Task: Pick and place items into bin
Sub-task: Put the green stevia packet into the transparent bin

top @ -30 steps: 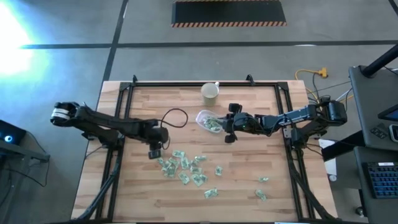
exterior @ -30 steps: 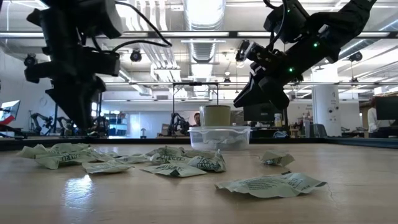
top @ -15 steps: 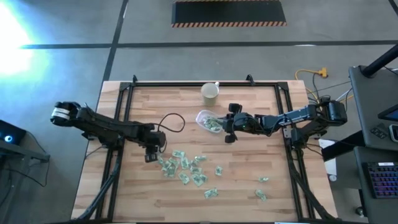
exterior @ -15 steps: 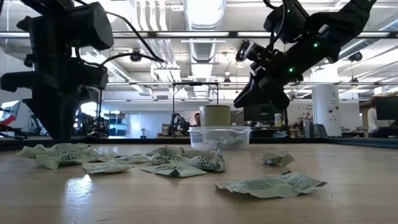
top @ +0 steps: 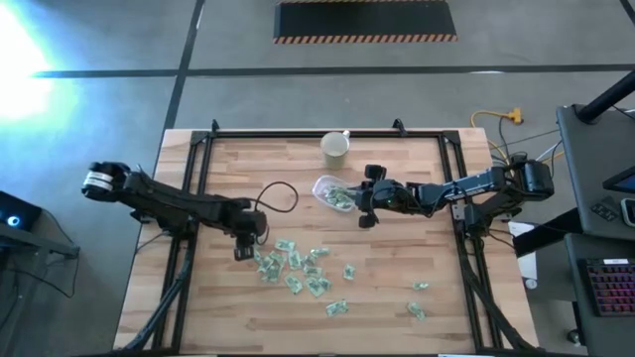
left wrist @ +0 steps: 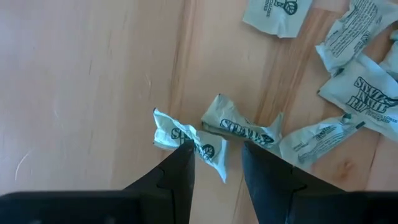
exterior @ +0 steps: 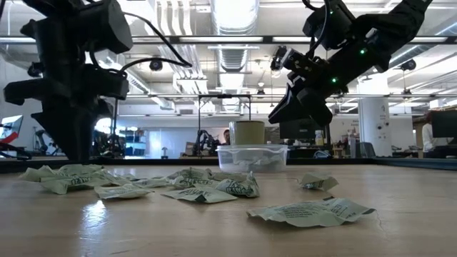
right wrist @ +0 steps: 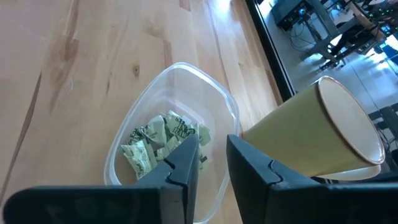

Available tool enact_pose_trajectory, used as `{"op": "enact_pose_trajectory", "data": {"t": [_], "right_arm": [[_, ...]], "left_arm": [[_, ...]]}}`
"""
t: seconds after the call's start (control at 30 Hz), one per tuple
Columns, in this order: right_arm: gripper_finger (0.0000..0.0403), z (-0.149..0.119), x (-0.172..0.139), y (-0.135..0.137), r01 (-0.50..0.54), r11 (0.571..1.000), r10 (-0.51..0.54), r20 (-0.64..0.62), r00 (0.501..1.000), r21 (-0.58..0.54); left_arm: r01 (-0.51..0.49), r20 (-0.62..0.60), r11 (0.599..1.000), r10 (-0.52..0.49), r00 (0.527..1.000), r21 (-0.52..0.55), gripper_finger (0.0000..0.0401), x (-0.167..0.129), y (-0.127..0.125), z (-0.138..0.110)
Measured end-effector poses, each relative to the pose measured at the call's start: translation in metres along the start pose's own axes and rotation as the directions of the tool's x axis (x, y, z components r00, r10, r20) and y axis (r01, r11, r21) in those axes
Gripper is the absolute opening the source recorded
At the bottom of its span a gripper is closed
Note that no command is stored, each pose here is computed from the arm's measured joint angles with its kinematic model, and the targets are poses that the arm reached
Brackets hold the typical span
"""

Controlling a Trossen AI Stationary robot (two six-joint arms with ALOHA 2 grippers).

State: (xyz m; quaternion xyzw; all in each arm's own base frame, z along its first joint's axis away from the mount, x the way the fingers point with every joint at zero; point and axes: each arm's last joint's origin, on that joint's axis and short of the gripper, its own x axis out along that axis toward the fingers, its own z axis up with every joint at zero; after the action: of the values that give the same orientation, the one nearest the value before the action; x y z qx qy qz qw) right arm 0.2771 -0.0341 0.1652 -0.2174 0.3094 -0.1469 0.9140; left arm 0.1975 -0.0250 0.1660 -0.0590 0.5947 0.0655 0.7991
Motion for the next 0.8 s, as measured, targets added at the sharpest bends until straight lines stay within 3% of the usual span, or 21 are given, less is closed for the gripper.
{"op": "enact_pose_trajectory", "data": {"t": [0.3, 0.53, 0.8], "right_arm": [[0.0066, 0.000, 0.000, 0.000, 0.000, 1.000, 0.000, 0.000, 1.000, 0.000], [0.0063, 0.000, 0.000, 0.000, 0.000, 1.000, 0.000, 0.000, 1.000, 0.000], [0.0061, 0.000, 0.000, 0.000, 0.000, 1.000, 0.000, 0.001, 1.000, -0.002]], "left_arm": [[-0.031, -0.077, 0.999, 0.033, 0.996, 0.031, 0.0116, 0.019, -0.001, -0.003], [-0.059, -0.072, 0.997, 0.062, 0.996, 0.040, 0.0112, 0.020, 0.000, -0.003], [-0.089, -0.059, 0.995, 0.092, 0.994, 0.051, 0.0032, 0.018, 0.001, -0.003]]}}
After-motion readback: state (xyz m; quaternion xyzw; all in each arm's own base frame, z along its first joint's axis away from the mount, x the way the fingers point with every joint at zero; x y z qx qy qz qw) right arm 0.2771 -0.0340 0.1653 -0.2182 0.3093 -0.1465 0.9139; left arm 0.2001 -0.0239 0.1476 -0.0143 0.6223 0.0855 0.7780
